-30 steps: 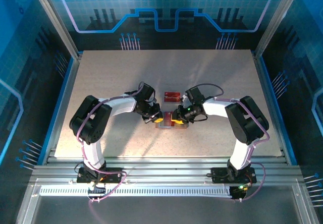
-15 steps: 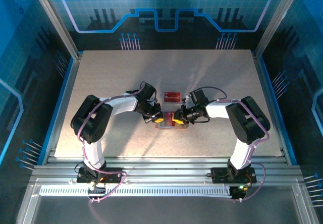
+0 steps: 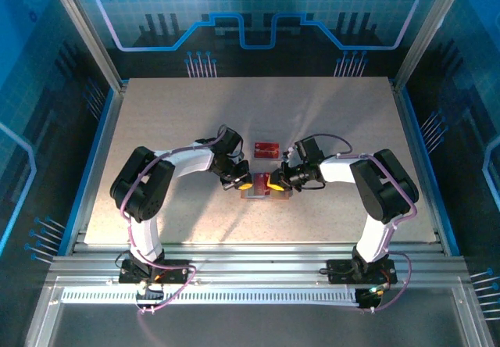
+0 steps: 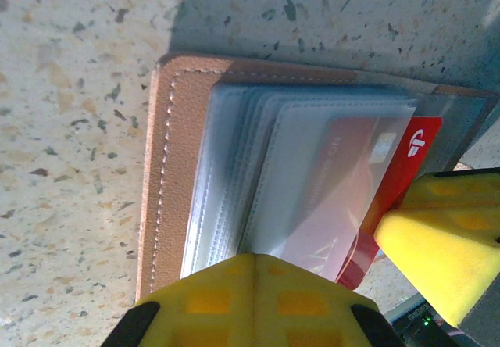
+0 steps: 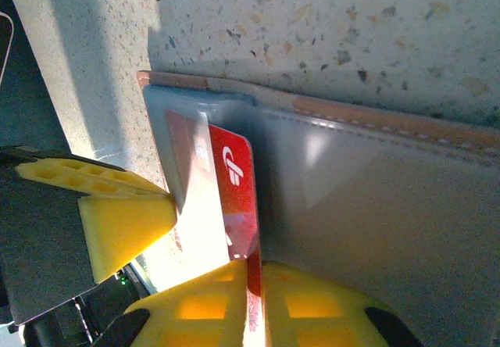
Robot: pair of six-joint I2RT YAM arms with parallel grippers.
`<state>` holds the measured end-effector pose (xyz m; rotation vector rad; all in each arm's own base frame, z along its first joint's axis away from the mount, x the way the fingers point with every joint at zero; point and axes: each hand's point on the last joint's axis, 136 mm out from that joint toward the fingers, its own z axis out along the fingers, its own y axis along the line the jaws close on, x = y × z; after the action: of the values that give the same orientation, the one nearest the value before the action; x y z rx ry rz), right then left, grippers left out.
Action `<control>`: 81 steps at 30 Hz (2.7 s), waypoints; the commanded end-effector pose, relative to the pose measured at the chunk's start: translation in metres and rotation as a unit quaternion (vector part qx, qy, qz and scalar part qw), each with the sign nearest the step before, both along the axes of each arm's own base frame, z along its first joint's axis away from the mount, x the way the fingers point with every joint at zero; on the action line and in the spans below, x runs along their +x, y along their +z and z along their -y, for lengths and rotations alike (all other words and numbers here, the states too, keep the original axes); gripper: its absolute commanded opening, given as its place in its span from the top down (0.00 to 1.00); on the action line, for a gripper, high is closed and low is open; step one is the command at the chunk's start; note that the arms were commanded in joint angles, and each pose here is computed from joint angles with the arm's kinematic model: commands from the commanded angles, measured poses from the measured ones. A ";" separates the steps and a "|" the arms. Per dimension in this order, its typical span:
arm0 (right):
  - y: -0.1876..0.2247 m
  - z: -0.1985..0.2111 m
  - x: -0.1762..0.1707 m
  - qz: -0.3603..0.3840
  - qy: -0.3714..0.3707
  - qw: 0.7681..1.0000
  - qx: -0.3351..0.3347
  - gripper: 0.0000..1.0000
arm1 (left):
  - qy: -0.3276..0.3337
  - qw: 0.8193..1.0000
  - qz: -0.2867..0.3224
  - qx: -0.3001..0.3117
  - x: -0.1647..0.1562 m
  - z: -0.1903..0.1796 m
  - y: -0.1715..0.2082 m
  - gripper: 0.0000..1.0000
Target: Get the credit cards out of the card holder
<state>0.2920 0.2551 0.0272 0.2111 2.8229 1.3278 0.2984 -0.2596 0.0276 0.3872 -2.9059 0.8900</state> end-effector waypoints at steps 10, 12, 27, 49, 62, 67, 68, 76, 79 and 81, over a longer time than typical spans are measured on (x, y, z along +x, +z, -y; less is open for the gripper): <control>-0.002 0.009 -0.005 -0.008 -0.001 1.000 -0.009 0.91 | -0.006 0.999 -0.024 0.035 -0.008 -0.009 -0.015 0.96; -0.003 0.011 -0.005 -0.009 -0.002 1.000 -0.012 0.91 | -0.006 0.999 -0.024 0.036 -0.008 -0.010 -0.015 0.96; -0.003 0.021 -0.007 -0.009 -0.004 1.000 -0.021 0.92 | -0.005 0.999 -0.025 0.037 -0.007 -0.013 -0.015 0.96; 0.006 0.040 -0.008 0.000 -0.010 0.999 -0.043 0.92 | -0.008 0.999 -0.022 0.035 -0.003 -0.011 -0.012 0.96; 0.023 0.043 -0.004 0.020 0.001 0.999 -0.050 0.95 | -0.006 1.000 0.001 0.028 0.005 -0.008 0.007 0.95; 0.031 0.043 -0.004 0.029 0.011 0.998 -0.052 0.96 | -0.003 1.000 0.020 0.018 0.012 -0.005 0.024 0.91; 0.031 0.043 -0.005 0.029 0.013 0.998 -0.054 0.96 | -0.001 1.000 0.024 0.016 0.013 -0.004 0.028 0.91; 0.047 0.048 0.002 0.055 0.046 0.994 -0.086 0.97 | 0.005 0.999 0.041 0.012 0.015 -0.005 0.039 0.90; 0.052 0.056 0.002 0.068 0.082 0.987 -0.124 0.97 | 0.011 0.999 0.050 0.015 0.016 -0.008 0.039 0.90; 0.059 0.060 0.003 0.087 0.121 0.977 -0.150 0.98 | 0.019 0.998 0.055 0.013 0.017 -0.011 0.040 0.90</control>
<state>0.2999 0.2104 0.0796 -0.0804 2.8660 1.0106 0.3108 -0.2548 0.0556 0.3939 -2.9786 0.8831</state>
